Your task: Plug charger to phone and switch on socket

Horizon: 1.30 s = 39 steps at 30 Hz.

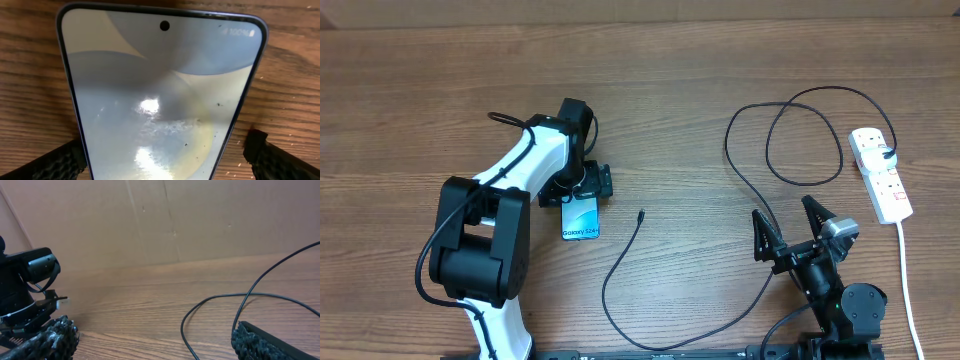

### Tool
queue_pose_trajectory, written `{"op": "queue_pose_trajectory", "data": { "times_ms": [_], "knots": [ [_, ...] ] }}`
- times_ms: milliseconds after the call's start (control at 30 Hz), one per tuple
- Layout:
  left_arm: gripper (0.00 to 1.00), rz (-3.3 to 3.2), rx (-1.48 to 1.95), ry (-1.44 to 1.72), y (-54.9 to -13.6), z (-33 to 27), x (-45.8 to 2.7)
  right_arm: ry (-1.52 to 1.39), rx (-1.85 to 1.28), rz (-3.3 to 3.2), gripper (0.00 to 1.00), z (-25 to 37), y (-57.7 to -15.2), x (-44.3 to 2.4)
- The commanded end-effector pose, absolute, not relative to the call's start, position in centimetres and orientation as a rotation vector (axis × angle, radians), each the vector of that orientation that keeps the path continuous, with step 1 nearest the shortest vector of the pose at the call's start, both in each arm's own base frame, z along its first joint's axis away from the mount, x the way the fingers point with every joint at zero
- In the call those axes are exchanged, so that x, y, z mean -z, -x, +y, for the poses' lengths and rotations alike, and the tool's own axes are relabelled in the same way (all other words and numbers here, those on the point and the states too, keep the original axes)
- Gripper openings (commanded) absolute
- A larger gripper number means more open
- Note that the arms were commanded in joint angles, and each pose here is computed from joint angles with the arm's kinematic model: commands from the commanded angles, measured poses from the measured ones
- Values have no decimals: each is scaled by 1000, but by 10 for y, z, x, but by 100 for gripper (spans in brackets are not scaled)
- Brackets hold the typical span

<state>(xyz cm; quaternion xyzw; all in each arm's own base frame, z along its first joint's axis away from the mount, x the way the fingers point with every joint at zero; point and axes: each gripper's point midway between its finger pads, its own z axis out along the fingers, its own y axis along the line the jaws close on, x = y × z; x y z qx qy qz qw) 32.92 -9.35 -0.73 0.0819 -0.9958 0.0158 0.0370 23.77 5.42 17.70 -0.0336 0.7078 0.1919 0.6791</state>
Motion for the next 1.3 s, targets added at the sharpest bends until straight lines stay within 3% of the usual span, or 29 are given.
{"op": "queue_pose_trajectory", "data": {
  "times_ms": [0, 133, 533, 1267],
  "knots": [
    [100, -2842, -13, -217, -276, -89, 61, 82, -435, 1584, 100, 56, -237, -176],
    [96, -2841, -2, -233, -276, -88, 61, 82, -435, 1584, 100, 56, -237, -176],
    [99, -2793, 100, -221, -251, -73, 70, 82, -435, 1584, 100, 56, -237, -176],
    [94, -2847, 291, -138, -260, -49, 72, 82, -435, 1584, 100, 56, -237, -176]
  ]
}}
